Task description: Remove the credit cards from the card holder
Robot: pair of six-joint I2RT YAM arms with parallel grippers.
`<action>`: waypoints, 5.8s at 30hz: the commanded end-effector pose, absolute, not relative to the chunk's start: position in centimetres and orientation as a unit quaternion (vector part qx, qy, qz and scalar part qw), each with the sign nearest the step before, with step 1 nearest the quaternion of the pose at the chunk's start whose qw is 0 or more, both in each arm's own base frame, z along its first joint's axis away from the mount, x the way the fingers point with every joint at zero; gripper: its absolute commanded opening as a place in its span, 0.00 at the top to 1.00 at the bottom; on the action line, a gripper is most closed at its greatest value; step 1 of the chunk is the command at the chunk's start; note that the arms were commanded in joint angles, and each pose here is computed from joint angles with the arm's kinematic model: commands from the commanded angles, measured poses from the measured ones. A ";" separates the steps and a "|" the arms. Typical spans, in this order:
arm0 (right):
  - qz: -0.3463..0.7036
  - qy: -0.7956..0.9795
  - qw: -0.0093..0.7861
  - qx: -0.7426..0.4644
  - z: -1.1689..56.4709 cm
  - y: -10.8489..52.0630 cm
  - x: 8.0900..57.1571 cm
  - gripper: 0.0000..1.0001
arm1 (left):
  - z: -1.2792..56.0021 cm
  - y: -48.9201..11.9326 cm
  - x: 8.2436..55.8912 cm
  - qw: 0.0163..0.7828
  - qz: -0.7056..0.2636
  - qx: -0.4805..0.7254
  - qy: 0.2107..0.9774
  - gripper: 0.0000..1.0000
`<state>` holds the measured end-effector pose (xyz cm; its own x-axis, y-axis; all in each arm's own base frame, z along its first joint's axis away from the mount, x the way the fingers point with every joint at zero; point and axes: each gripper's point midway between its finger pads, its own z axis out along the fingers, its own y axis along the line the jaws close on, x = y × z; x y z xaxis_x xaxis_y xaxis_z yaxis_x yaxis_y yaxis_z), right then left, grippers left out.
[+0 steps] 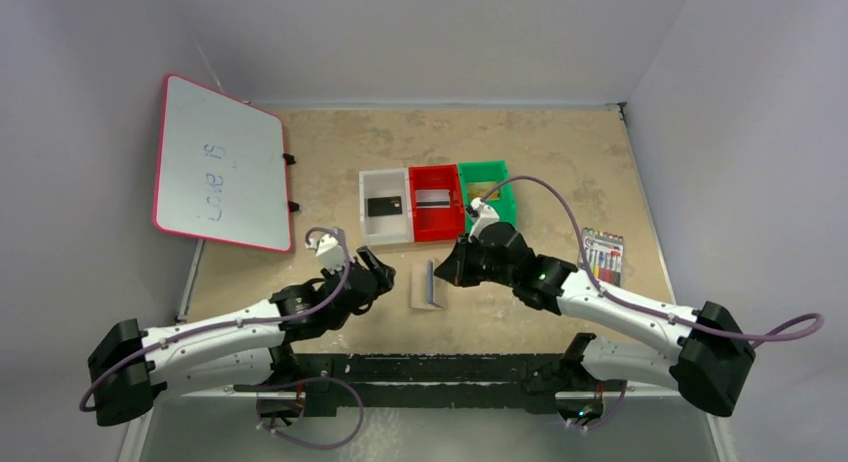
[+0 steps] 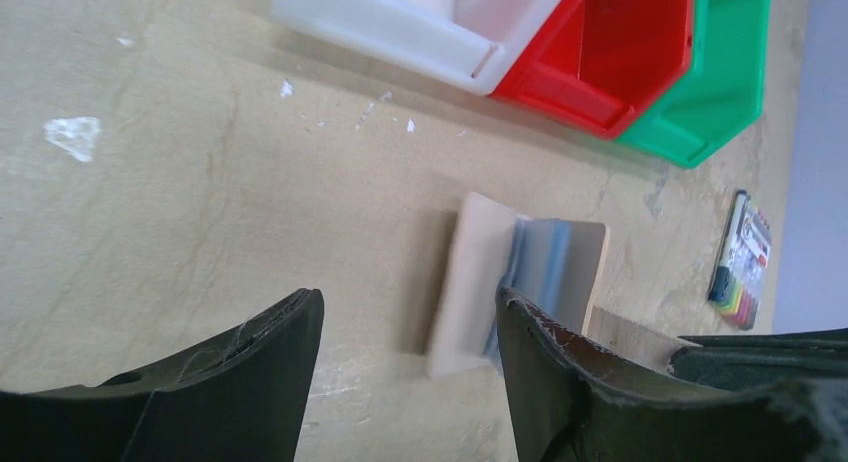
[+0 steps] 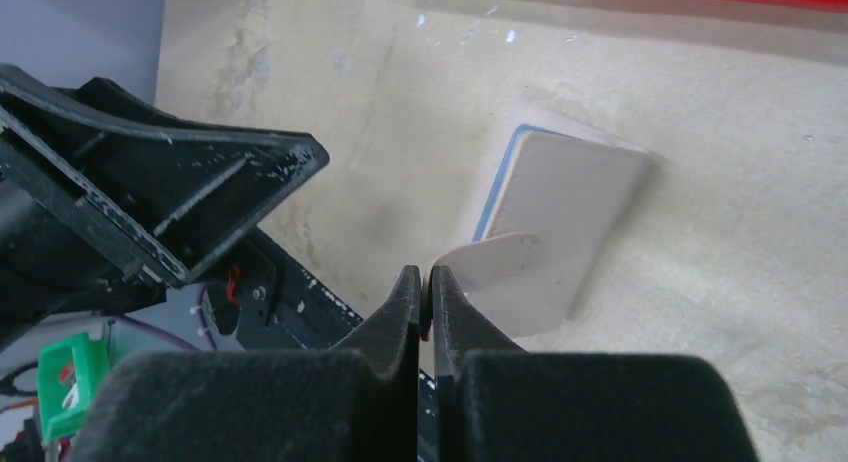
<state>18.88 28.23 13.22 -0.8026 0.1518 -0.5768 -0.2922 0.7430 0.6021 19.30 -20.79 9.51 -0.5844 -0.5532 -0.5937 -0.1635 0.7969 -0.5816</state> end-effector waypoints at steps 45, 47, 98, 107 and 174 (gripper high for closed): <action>0.200 0.895 0.302 0.262 4.9 16.8 20.0 0.88 | 6.6 -38.6 20.7 0.309 -0.334 -0.047 0.889 0.55; 0.217 0.890 0.307 0.259 5.4 17.0 20.0 0.82 | 4.7 -38.6 20.6 0.298 -0.310 -0.050 0.902 0.60; 0.280 0.914 0.271 0.115 4.4 22.1 19.9 0.87 | 6.9 -30.9 20.1 0.358 -0.248 -0.115 0.893 0.49; 0.272 0.922 0.253 0.106 3.2 22.3 19.6 0.90 | 4.7 -32.1 19.7 0.334 -0.247 -0.107 0.903 0.49; 0.305 0.911 0.268 0.073 4.1 22.7 19.0 0.63 | 7.5 -35.8 20.0 0.342 -0.303 -0.108 0.883 0.52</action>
